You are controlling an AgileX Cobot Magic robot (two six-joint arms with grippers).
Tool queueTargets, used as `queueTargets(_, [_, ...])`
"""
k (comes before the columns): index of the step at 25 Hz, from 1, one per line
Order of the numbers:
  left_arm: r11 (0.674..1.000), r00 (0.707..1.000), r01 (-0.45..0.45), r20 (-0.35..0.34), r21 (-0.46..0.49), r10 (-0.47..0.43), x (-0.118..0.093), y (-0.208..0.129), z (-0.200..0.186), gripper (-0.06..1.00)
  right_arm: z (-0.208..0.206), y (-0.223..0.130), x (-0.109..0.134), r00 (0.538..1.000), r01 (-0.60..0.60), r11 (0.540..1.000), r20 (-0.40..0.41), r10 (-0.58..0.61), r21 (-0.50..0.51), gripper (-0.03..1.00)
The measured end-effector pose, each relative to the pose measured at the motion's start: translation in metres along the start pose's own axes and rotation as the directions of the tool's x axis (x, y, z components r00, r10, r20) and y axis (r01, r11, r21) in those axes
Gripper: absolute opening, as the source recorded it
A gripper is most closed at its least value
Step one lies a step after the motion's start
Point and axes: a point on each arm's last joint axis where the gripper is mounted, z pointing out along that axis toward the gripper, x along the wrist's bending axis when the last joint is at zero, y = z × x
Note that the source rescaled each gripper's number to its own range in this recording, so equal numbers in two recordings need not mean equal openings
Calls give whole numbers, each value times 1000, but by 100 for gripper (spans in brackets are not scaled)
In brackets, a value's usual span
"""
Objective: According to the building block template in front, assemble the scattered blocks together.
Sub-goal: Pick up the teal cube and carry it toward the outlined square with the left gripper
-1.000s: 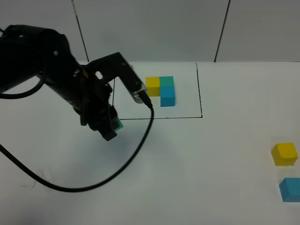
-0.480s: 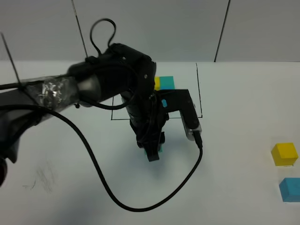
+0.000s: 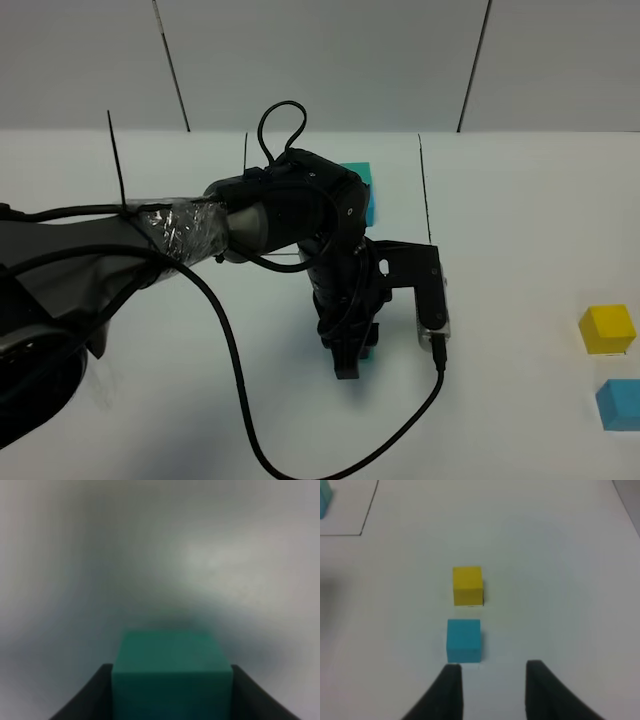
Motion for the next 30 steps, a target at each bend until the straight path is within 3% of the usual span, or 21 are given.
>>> queueTargets(30, [998, 998, -67, 6, 0, 67, 1, 0, 14, 23, 0, 0, 0, 1000, 0, 1000, 0, 0, 0, 0])
